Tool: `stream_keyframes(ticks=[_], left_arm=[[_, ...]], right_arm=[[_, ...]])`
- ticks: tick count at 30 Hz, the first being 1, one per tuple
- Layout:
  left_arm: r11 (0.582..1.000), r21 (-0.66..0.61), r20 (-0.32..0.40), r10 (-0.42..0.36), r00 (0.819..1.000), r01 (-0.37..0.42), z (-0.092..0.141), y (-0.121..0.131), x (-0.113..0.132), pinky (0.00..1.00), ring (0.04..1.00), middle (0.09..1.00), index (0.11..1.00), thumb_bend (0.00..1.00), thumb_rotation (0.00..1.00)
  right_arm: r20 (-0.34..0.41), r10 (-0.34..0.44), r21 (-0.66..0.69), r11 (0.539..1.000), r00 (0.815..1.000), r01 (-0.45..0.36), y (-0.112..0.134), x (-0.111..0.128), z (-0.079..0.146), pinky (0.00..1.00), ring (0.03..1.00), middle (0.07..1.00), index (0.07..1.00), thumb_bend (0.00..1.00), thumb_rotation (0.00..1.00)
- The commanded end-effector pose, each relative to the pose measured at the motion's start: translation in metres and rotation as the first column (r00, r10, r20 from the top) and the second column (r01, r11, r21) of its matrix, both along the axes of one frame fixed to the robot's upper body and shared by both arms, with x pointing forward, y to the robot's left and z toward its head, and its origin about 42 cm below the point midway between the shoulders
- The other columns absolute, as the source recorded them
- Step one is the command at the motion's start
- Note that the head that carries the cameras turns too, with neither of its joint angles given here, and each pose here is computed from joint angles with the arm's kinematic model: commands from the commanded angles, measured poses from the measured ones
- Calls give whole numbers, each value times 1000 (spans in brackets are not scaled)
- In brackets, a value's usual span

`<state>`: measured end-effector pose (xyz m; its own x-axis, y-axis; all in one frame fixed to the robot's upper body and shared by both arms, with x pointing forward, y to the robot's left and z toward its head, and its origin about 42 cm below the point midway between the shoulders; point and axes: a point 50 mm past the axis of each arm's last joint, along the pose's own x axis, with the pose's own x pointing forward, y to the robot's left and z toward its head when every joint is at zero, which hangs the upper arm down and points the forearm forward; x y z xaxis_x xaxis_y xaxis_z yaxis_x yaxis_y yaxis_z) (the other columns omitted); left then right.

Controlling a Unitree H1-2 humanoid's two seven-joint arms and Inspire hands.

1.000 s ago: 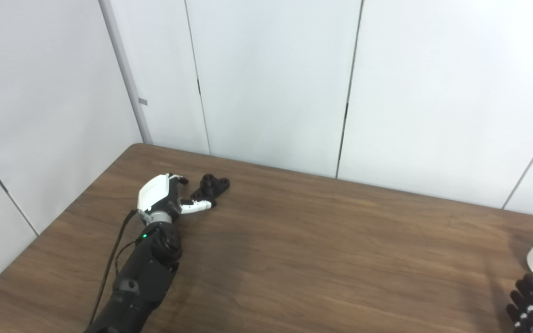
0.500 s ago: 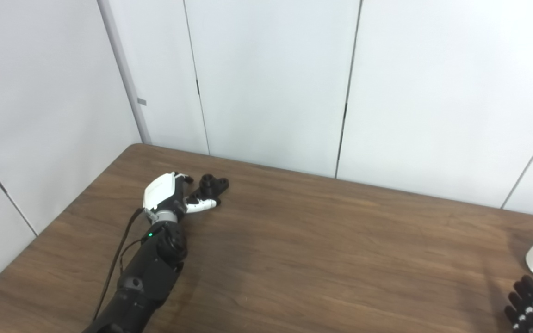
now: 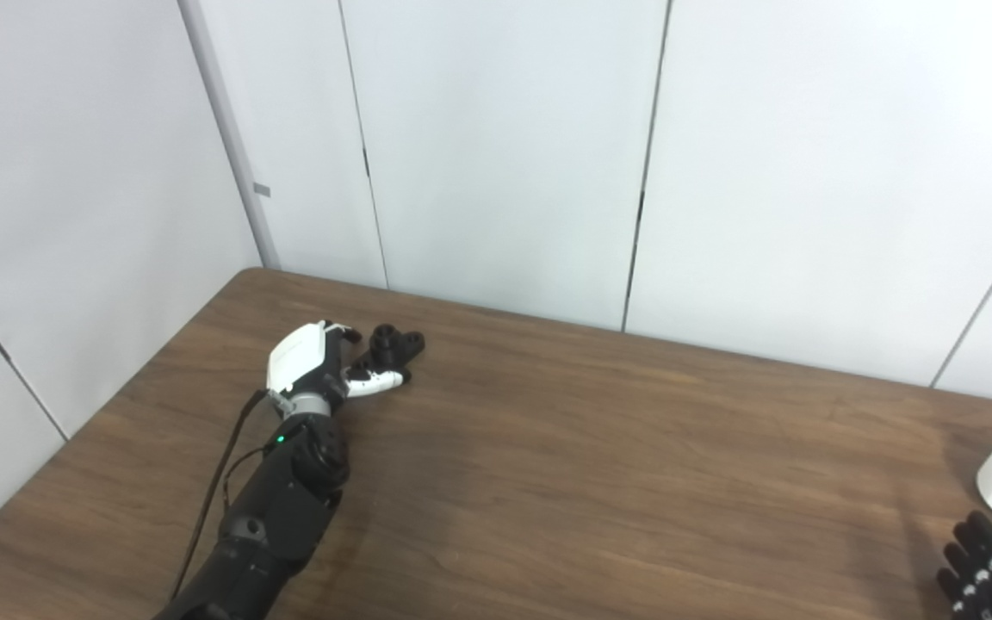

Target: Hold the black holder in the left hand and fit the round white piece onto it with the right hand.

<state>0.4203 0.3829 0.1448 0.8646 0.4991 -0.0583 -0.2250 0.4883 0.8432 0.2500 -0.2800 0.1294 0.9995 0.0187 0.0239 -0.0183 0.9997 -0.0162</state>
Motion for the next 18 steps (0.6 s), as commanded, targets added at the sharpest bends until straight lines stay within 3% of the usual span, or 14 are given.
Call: stream_keyframes(ticks=[1, 12, 18], left_arm=[[1000, 16, 35, -11, 999, 11, 17, 2, 12, 1000, 1000, 953, 764, 906, 362], [1000, 19, 34, -10, 999, 9, 13, 2, 11, 1000, 1000, 938, 715, 904, 339], [1000, 8, 35, -22, 999, 22, 12, 1, 11, 1000, 999, 910, 651, 862, 275]], right_arm=[[44, 3, 8, 1000, 999, -3, 2, -1, 9, 1000, 1000, 1000, 1000, 469, 1000], [48, 2, 14, 1000, 999, -3, 0, -1, 11, 1000, 1000, 1000, 1000, 464, 1000], [43, 1, 17, 1000, 999, -2, -2, -3, 13, 1000, 1000, 1000, 1000, 500, 1000]])
